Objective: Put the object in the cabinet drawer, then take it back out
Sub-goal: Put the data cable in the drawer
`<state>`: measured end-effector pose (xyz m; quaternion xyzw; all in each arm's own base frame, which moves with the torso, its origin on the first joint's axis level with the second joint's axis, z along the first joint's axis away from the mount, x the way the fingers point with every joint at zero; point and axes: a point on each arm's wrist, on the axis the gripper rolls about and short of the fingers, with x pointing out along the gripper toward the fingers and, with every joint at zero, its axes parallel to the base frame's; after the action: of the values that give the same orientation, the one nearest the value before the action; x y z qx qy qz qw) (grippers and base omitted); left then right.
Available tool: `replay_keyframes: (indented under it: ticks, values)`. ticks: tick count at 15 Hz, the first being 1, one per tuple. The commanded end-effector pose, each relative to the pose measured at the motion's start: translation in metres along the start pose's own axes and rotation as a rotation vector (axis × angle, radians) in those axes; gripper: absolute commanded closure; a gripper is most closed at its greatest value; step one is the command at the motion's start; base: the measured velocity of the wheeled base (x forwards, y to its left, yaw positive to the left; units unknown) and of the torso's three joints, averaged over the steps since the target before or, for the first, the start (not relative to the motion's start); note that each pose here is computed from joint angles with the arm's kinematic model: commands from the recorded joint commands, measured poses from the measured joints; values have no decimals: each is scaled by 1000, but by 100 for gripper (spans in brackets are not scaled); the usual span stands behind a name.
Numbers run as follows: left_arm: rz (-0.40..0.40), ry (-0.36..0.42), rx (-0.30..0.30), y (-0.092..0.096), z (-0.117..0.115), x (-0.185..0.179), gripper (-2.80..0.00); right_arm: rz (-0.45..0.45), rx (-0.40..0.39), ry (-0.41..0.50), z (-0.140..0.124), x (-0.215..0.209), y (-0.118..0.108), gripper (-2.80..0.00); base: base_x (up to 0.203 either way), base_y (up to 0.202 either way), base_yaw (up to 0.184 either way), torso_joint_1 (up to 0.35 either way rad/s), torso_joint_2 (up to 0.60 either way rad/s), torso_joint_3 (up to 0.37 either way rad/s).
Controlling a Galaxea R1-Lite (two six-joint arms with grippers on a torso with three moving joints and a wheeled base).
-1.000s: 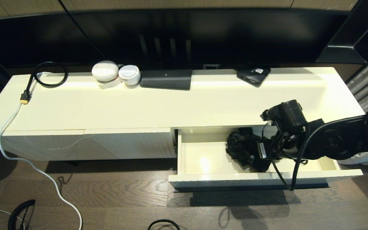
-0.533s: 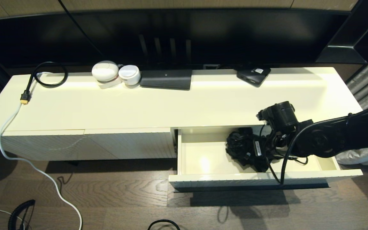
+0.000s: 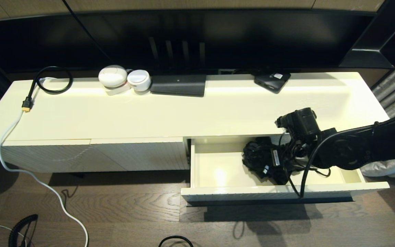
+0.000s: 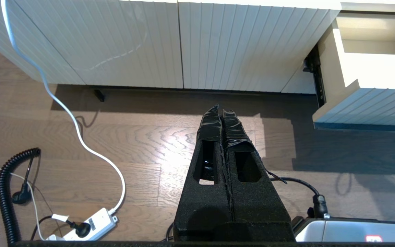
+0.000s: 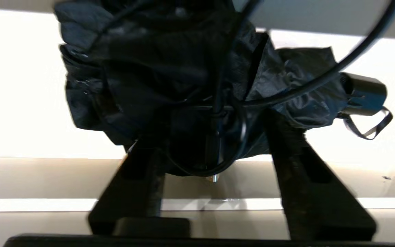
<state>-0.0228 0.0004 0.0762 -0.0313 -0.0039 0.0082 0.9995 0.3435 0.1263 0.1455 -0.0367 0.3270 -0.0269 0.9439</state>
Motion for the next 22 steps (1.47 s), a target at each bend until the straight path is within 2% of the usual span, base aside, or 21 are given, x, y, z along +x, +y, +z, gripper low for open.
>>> replay_keyframes:
  ticks: [1,7,11,12,17,22]
  values:
    - [1,1,0,0,0,0,0,17,13,-56,10,-23,-2,-280,0,0,0,0,0,0]
    - [0,0,0,0,0,0,0,21,19,-145,19,-62,-5,-280,0,0,0,0,0,0]
    - [2,-1,0,0,0,0,0,-11,14,-145,17,-60,-5,-280,0,0,0,0,0,0]
    - [1,-1,0,0,0,0,0,-13,11,-137,14,-60,-5,0,0,0,0,0,0,0]
    - [2,-1,0,0,0,0,0,-31,0,-95,4,-52,-8,0,0,0,0,0,0,0]
    - [1,0,0,0,0,0,0,-97,31,-42,-1,-26,-28,0,0,0,0,0,0,0]
